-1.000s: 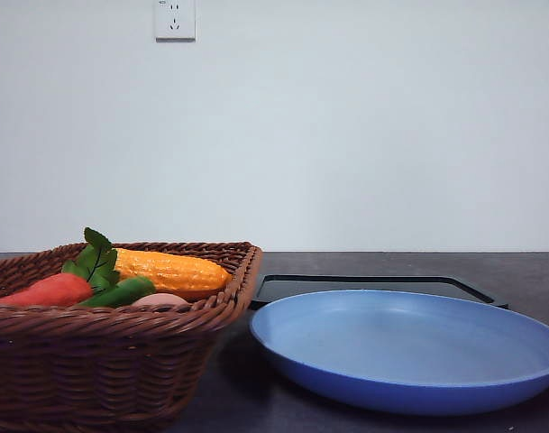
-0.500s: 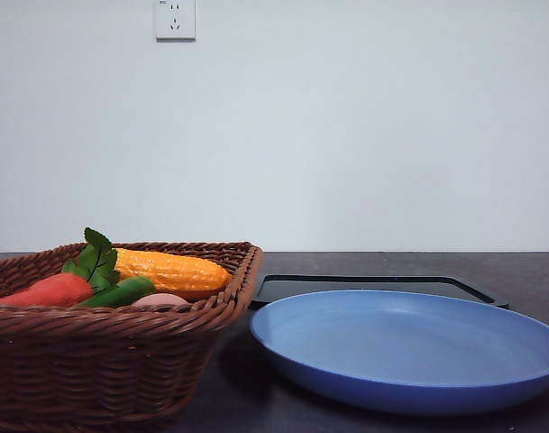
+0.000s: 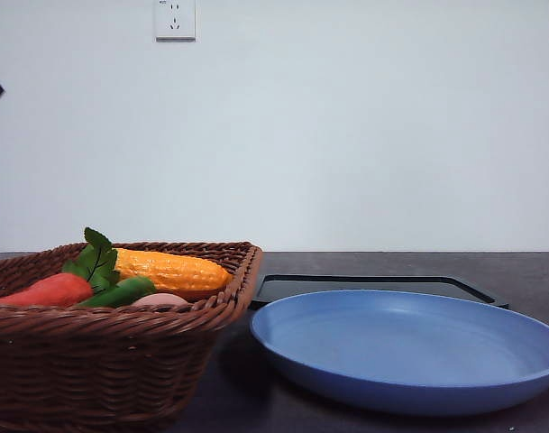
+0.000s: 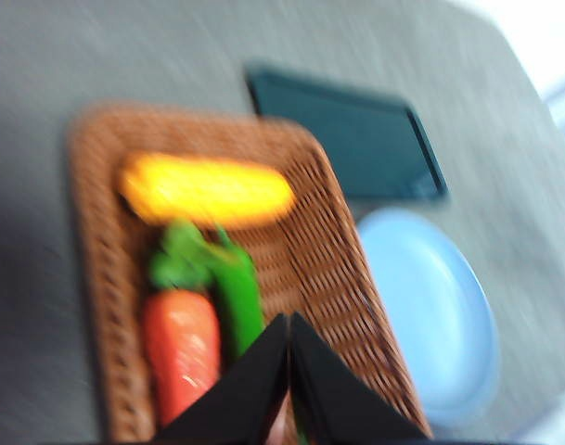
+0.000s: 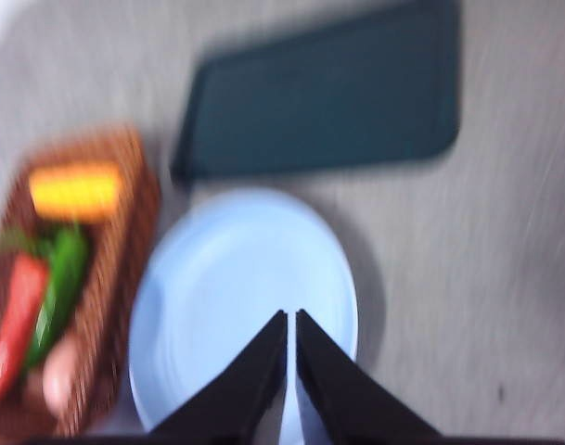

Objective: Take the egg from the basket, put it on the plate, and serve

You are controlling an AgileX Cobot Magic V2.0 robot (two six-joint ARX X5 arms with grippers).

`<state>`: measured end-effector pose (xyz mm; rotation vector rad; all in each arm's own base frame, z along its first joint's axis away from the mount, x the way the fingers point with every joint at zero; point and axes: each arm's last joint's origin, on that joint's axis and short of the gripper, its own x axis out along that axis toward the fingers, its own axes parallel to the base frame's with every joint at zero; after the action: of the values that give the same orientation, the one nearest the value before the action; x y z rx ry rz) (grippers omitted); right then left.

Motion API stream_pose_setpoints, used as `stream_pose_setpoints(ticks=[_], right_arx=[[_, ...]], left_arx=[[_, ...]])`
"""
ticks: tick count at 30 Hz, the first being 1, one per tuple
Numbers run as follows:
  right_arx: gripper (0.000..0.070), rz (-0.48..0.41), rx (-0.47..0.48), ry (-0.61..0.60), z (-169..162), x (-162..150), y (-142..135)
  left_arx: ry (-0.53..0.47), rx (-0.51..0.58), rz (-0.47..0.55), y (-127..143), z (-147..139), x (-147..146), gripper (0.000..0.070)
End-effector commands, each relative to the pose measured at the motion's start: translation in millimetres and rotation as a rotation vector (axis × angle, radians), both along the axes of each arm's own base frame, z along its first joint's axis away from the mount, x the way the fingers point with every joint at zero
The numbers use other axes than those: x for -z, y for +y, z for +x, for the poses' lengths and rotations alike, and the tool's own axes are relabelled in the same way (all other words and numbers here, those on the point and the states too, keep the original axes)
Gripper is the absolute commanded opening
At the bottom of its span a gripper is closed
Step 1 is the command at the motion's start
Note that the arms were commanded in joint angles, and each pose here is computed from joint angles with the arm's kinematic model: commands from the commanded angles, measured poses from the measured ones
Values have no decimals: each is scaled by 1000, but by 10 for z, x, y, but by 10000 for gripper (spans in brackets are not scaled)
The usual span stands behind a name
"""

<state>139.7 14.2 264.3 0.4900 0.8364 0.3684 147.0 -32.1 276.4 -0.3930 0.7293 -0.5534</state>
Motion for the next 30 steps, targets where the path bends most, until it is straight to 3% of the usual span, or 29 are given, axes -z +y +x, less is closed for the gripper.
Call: stream_pose_setpoints(ticks=[1, 3, 6, 8, 10, 13, 15, 30], right_arx=[[0, -23, -52, 11, 47, 12, 4], [13, -20, -60, 64, 89, 68, 6], [122, -22, -68, 116, 147, 133, 12], [217, -28, -87, 135, 178, 165, 31], [250, -32, -106, 156, 204, 198, 64], [252, -66, -124, 189, 240, 281, 125], [251, -91, -129, 208, 263, 354, 165], [251, -69, -144, 293, 578, 982, 412]], left_arx=[[2, 51, 4, -35, 39, -5, 0], [35, 74, 4, -71, 69, 34, 0], [60, 98, 8, -115, 102, 70, 30], [67, 109, 9, -136, 116, 82, 95], [73, 111, 7, -144, 122, 88, 184], [78, 107, 2, -149, 128, 90, 302], [79, 107, 1, -149, 129, 90, 339], [95, 97, -9, -149, 127, 93, 346]])
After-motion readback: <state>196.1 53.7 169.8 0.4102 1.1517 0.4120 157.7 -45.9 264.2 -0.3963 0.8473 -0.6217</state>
